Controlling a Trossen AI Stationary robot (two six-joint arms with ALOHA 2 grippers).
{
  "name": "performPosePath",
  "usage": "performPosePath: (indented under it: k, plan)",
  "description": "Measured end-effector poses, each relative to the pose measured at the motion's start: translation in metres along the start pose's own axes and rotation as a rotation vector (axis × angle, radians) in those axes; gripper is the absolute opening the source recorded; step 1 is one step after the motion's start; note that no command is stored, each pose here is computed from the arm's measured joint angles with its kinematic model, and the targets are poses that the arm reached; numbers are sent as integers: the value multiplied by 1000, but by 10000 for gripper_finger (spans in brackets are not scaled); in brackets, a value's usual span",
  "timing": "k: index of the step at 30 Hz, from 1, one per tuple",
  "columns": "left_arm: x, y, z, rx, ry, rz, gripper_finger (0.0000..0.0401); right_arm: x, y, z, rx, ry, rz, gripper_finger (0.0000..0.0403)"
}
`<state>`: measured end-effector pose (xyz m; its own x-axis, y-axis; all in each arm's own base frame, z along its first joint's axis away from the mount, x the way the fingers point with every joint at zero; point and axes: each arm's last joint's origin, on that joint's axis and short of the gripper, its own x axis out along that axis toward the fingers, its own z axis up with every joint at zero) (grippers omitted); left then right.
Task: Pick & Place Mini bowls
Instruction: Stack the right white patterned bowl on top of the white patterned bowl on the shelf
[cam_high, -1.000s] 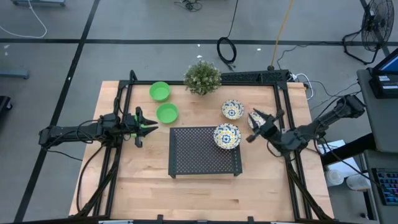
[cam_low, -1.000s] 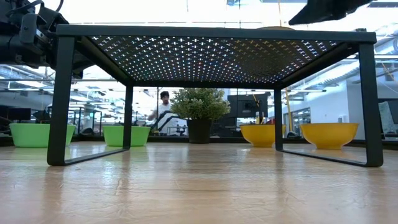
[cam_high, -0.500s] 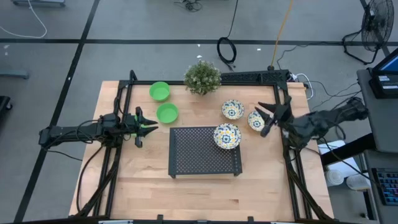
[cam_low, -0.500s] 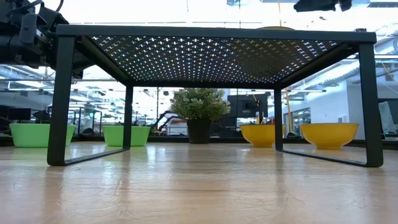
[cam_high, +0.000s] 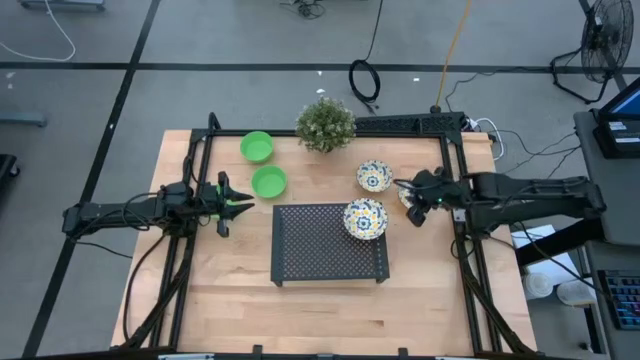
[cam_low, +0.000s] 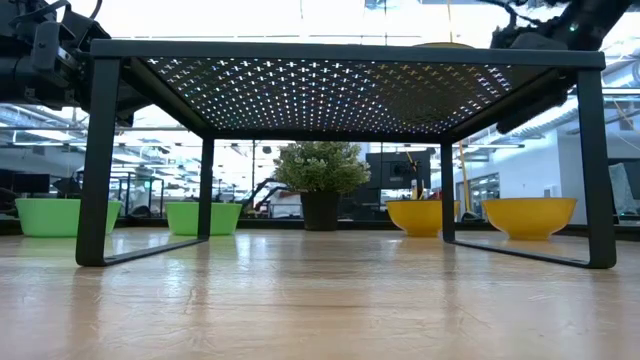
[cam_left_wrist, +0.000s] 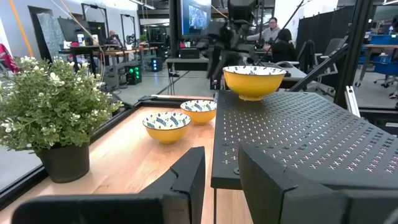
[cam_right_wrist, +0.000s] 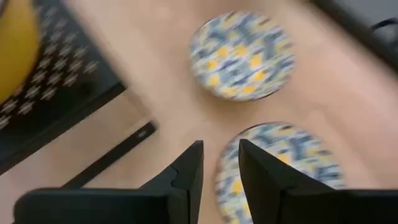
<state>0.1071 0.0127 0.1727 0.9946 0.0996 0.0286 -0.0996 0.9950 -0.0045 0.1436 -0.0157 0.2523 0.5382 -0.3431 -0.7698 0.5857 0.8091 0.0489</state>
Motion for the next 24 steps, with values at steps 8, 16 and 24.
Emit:
performPosePath:
  k: [8, 16, 24]
  plan:
    - [0, 0, 0, 0, 0, 0, 99, 27, 0, -26, 32, 119, -17, 93]
    - [0, 0, 0, 0, 0, 0, 99, 42, -2, -40, 50, 125, -21, 93]
    - [0, 0, 0, 0, 0, 0, 99, 44, -2, -39, 34, 100, -64, 90]
